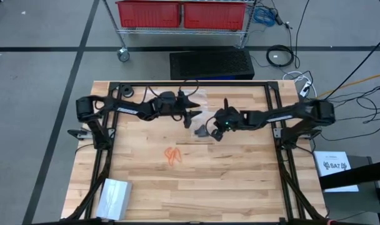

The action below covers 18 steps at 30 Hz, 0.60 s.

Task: Sort rubber bands
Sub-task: Close the right transparent zip bag

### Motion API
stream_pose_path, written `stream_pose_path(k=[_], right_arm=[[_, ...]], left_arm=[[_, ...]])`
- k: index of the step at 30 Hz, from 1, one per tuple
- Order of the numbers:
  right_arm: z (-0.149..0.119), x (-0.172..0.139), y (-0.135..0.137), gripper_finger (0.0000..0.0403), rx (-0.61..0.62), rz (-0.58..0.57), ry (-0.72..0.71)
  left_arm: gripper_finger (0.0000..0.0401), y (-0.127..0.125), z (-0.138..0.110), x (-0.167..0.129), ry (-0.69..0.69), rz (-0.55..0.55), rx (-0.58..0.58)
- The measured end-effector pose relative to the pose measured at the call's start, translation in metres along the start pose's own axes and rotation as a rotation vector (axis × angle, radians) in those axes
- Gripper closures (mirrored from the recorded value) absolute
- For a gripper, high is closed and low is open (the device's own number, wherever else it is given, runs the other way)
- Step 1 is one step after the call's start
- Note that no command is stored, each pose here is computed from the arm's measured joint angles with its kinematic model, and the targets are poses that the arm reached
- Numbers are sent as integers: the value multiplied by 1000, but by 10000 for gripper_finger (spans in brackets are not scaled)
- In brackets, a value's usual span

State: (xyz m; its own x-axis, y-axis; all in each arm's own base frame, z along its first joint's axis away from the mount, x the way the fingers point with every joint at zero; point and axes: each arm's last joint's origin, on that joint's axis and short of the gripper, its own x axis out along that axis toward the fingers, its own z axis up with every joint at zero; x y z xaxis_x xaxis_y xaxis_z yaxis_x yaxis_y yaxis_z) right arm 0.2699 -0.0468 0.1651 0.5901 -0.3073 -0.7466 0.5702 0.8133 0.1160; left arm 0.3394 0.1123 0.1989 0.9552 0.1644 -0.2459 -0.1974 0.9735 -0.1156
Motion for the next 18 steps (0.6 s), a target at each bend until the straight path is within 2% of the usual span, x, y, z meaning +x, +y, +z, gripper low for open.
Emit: stream_pose_path(k=[6, 9, 13, 18], right_arm=[[-17, 38, 0, 402, 20, -51, 54], [-23, 47, -2, 402, 22, -79, 94], [-30, 37, -6, 402, 5, -127, 191], [-39, 2, -17, 403, -66, -222, 344]], left_arm=[[217, 5, 4, -11, 75, 25, 6], [228, 6, 8, -21, 130, 51, 14], [253, 5, 14, -36, 187, 97, 37], [283, 3, 19, -44, 189, 113, 70]])
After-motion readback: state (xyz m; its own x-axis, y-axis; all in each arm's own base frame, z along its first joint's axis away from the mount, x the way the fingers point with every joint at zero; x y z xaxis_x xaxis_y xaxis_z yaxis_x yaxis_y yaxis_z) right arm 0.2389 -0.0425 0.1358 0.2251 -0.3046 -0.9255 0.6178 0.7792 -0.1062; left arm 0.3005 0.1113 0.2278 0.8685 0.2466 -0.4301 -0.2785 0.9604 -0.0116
